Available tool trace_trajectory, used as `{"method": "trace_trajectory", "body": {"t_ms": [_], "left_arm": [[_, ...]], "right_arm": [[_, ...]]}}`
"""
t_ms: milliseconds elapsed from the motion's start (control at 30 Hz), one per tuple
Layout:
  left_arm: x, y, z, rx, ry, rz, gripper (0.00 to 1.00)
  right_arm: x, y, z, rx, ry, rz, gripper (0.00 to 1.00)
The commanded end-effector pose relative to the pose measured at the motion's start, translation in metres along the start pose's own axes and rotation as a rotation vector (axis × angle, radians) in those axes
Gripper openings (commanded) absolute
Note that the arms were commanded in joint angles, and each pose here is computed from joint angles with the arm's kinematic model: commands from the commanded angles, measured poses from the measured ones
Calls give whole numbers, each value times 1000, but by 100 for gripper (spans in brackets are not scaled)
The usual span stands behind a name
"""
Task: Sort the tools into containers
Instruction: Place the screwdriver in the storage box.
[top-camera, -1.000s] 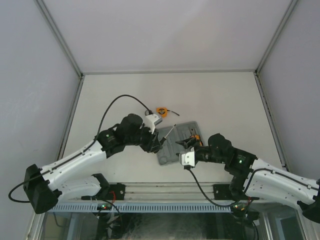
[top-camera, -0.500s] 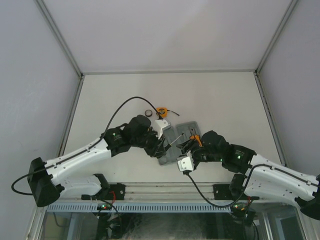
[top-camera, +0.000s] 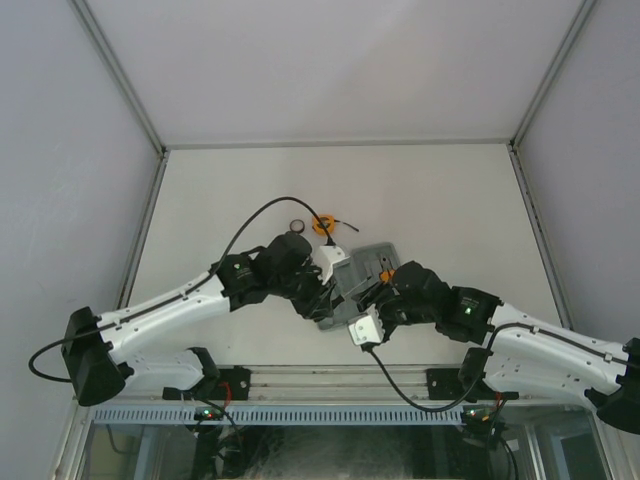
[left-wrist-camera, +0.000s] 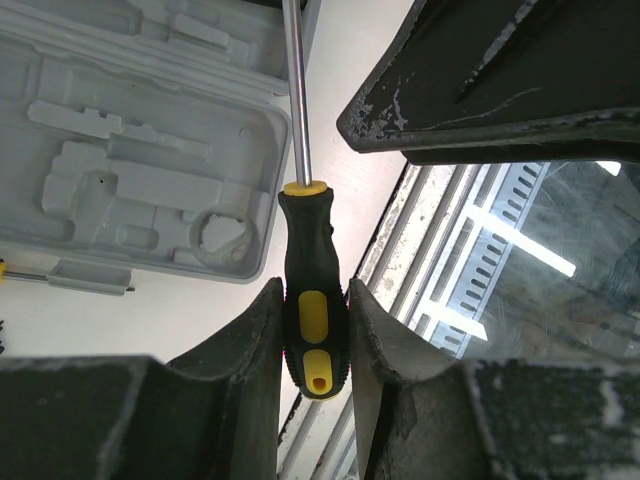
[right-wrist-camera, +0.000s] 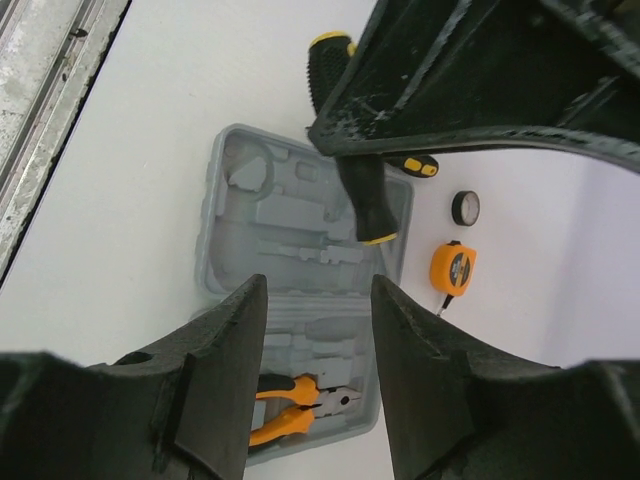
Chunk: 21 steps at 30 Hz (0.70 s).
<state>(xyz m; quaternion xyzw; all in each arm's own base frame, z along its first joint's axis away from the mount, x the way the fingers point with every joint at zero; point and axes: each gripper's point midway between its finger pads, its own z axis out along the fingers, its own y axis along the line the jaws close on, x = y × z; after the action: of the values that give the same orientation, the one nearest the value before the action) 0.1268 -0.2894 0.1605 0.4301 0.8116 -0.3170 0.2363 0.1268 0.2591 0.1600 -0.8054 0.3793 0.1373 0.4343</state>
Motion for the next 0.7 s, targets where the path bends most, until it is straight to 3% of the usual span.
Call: {"method": "trace_trajectory", "body": {"t_ms": [0,233,500,667], "left_arm": [[-21,-13,-8,40,-39,62,0],[-15,-11,-5,36,-23,54,0],[-16,-28,-7,108,-23,81,0],[-17,-29,-9,112,-30,88,0]], "right_arm": [[-23,-25,-5,60,-53,-46,45],[-32,-26,-6,63,-93,-38,44],[-19,-33,8,77,-33,-28,43],[-8,-30,16,59,17,-18,33]]}}
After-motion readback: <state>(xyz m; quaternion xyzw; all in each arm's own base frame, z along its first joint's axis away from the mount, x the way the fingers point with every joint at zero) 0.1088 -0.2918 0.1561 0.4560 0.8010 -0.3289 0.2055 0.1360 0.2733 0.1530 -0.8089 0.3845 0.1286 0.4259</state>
